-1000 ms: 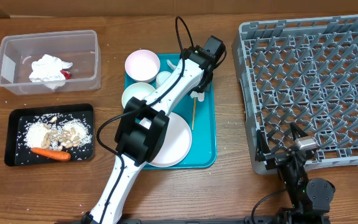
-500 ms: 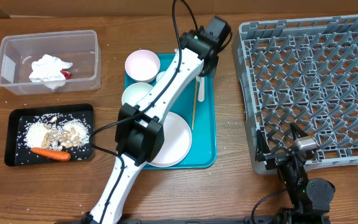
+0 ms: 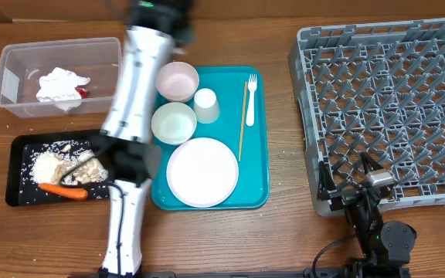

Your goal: Sort waste into correct bins and load items into the dishwasher rack

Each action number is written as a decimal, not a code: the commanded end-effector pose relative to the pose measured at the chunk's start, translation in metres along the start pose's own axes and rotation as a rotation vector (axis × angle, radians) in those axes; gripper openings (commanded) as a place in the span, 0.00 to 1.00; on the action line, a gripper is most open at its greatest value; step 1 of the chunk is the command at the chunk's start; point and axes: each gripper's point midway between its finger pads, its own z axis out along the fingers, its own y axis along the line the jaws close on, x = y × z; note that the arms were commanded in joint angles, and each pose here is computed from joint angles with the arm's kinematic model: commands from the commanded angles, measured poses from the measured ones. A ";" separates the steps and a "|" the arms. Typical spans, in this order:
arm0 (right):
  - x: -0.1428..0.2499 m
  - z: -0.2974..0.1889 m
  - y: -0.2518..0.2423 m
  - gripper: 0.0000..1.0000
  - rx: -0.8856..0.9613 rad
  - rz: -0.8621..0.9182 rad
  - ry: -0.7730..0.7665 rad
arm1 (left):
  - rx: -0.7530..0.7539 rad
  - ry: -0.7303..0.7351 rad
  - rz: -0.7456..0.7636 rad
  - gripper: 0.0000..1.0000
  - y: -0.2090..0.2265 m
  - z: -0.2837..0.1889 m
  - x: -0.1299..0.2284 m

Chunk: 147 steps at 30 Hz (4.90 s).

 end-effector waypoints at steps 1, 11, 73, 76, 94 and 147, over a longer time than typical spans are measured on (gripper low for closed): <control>0.001 0.000 -0.002 1.00 0.007 -0.002 -0.004 | -0.076 0.015 -0.227 0.13 0.079 0.016 -0.028; 0.001 0.000 -0.002 1.00 0.007 -0.002 -0.004 | -0.128 0.169 -0.430 0.41 0.190 0.049 -0.024; -0.120 -0.056 0.103 1.00 -0.649 0.404 -0.208 | -0.041 0.089 -0.293 1.00 0.246 -0.093 -0.026; -0.139 -0.055 0.105 1.00 -0.613 0.345 -0.169 | -0.041 0.089 -0.293 1.00 0.246 -0.092 -0.025; -0.192 0.106 0.127 1.00 -0.466 0.090 0.431 | -0.041 0.089 -0.293 1.00 0.246 -0.092 -0.026; 0.129 0.279 0.231 0.81 -0.169 -0.067 0.853 | -0.041 0.089 -0.293 1.00 0.246 -0.092 -0.025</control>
